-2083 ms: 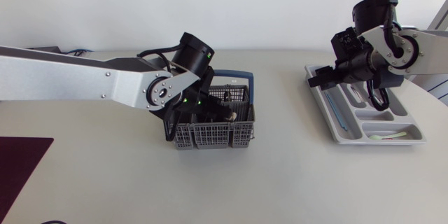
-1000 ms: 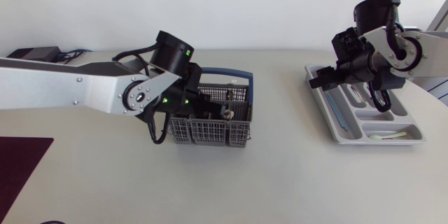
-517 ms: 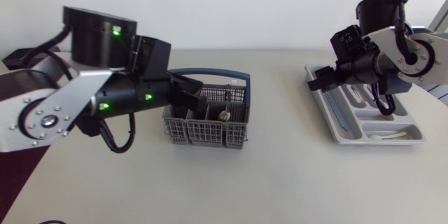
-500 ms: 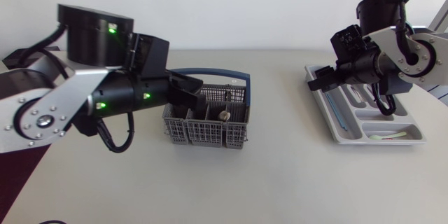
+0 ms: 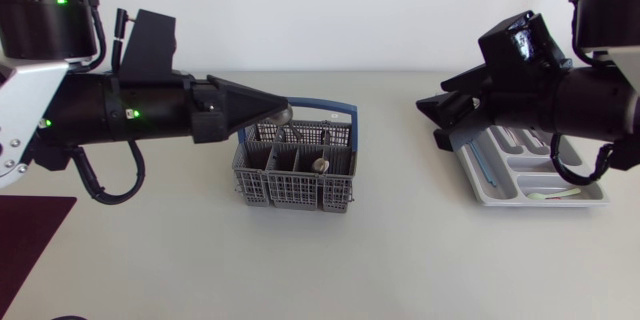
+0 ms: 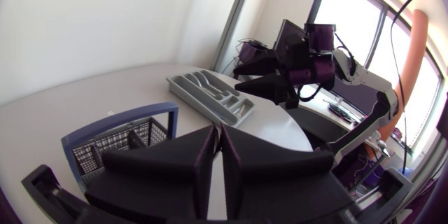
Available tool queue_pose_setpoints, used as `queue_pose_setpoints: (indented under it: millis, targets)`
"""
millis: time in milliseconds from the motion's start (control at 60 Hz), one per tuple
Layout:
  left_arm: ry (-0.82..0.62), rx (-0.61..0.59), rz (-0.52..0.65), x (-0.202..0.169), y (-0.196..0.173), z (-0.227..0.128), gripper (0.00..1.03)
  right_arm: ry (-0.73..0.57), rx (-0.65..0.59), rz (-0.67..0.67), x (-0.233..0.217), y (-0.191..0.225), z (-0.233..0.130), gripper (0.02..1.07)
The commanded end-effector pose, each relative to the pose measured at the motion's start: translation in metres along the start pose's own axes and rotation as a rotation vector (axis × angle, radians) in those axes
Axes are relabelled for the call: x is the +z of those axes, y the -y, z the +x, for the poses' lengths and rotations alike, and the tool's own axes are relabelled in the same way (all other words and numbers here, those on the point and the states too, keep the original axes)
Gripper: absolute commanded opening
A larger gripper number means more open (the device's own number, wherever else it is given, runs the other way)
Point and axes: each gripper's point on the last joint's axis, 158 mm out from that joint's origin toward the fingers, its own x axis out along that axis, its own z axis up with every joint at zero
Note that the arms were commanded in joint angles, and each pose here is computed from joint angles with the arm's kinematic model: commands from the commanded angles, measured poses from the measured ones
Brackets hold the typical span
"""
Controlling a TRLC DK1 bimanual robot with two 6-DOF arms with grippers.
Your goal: Sort the cutlery from the basket into the organizer compartments.
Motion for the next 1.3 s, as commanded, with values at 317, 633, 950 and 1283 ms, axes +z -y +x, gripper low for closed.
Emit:
queue_pose_setpoints:
  millis: [317, 633, 950, 1283]
  targets:
    - [-0.119, -0.32, -0.079, -0.019, 0.039, 0.026, 0.03, 0.046, 0.376, -0.116, -0.033, -0.093, -0.023, 0.66]
    - [-0.203, -0.472, -0.109, -0.027, 0.068, 0.038, 0.03, 0.095, 0.598, -0.22, -0.04, -0.152, -0.049, 0.66]
    - [-0.256, -0.525, -0.11, -0.033, 0.09, 0.043, 0.03, 0.137, 0.636, -0.277, -0.033, -0.169, -0.044, 0.56]
    - [-0.269, -0.541, -0.119, -0.034, 0.096, 0.04, 0.03, 0.131, 0.659, -0.28, -0.032, -0.178, -0.037, 0.19]
